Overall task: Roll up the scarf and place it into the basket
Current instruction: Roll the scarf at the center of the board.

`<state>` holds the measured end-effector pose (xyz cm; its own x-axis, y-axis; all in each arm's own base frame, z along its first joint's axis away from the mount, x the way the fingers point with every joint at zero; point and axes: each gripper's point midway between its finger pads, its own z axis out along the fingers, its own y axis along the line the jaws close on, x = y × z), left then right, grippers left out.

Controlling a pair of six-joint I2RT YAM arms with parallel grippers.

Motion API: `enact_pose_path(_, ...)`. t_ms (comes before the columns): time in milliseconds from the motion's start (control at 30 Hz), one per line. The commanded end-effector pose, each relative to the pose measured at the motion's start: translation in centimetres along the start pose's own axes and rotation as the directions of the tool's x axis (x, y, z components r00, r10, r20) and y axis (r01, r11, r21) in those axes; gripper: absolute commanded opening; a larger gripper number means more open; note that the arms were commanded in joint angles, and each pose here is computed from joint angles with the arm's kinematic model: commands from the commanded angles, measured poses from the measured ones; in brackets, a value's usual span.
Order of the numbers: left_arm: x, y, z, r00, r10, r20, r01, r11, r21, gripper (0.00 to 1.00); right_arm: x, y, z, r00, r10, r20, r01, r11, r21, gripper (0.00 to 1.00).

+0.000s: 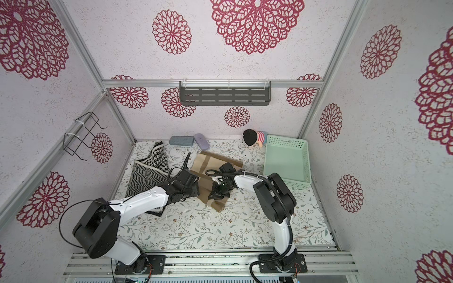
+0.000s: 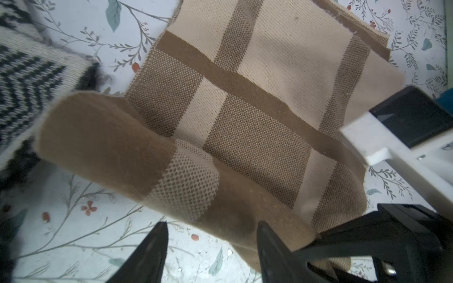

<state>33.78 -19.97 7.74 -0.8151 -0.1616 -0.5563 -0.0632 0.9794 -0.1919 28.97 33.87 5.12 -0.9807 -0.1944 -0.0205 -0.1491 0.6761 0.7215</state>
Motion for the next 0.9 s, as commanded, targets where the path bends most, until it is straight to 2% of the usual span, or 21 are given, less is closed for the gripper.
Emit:
enact_pose_path(0, -2.0, -0.8, 0.8, 0.999, -0.019, 0.034, 0.018, 1.0, 0.025, 0.55, -1.0, 0.1, -0.3, 1.0, -0.018, 0.005, 0.019, 1.0, -0.007, 0.0)
enact_pose_path(200, -4.0, -0.1, 2.2, 0.994, -0.106, 0.038, 0.104, 0.993, 0.048, 0.49, -1.5, -0.5, 0.0, 0.999, -0.033, 0.0, 0.033, 0.999, 0.033, 0.06)
enact_pose_path(400, -3.9, 1.7, 4.8, 0.984, -0.18, -0.009, 0.181, 0.983, 0.027, 0.44, -2.4, -0.4, -0.3, 0.998, -0.067, 0.014, 0.066, 0.996, 0.067, 0.19)
enact_pose_path(567, -3.9, 3.6, 6.4, 0.975, -0.219, -0.026, 0.217, 0.974, -0.066, 0.41, -2.9, -1.2, -0.9, 0.995, -0.104, 0.01, 0.101, 0.983, 0.154, 0.29)
enact_pose_path(667, -3.4, 5.1, 7.4, 0.963, -0.264, -0.053, 0.255, 0.958, -0.131, 0.37, -3.3, -1.7, -2.3, 0.989, -0.143, 0.033, 0.131, 0.962, 0.241, 0.37)
enact_pose_path(867, -1.7, 5.9, 8.6, 0.945, -0.305, -0.114, 0.285, 0.944, -0.167, 0.33, -3.8, -1.1, -6.8, 0.955, -0.262, 0.141, 0.189, 0.901, 0.39, 0.54)
